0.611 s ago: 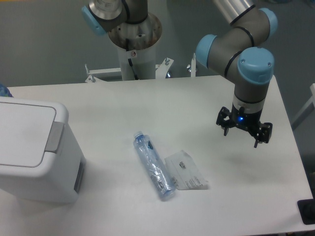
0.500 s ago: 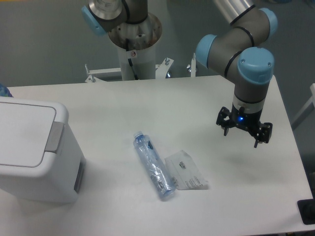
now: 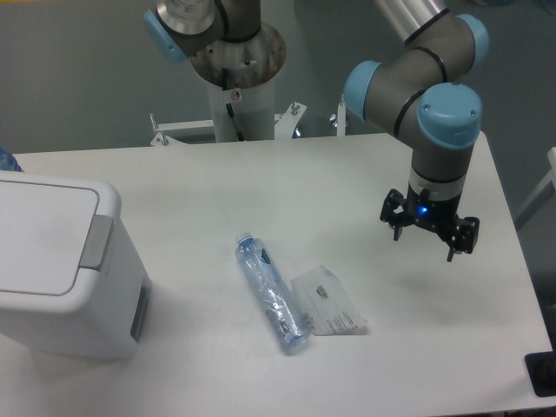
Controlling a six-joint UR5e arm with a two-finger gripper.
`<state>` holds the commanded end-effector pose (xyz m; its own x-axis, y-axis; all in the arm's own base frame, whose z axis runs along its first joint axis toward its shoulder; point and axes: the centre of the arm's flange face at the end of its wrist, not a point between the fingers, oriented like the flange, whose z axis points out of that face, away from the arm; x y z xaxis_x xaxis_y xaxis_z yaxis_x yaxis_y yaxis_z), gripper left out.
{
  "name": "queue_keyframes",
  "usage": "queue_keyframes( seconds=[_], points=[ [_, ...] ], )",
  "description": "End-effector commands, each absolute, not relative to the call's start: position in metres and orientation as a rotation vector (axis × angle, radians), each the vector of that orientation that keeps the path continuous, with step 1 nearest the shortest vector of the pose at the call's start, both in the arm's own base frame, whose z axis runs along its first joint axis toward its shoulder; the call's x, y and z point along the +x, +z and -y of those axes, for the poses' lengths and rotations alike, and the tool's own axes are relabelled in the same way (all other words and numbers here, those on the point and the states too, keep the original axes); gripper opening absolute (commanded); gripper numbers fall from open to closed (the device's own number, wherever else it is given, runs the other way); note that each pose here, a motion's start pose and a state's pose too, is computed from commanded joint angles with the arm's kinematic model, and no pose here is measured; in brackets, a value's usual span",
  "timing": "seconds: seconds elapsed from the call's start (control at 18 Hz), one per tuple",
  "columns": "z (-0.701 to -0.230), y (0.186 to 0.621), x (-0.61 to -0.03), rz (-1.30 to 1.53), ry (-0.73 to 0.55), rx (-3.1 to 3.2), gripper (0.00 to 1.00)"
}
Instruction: Open the trash can
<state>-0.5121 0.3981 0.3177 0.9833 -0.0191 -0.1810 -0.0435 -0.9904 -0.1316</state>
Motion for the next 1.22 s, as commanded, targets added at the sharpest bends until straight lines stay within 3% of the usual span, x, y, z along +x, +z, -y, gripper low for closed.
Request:
queue_keyframes(
  seconds=[0.28, 0.5, 0.72, 1.22],
  points=[
    [-0.416, 0.339, -0.502, 0.168, 0.243, -2.894, 1.0],
    [-0.426, 0.366, -0.493, 0.475, 0.13, -2.727, 1.0],
    [-0.444, 0.379, -0.475, 0.513, 0.095, -2.673, 1.0],
    [-0.516, 0.471, -0.426, 0.674, 0.003, -2.436, 1.0]
  ],
)
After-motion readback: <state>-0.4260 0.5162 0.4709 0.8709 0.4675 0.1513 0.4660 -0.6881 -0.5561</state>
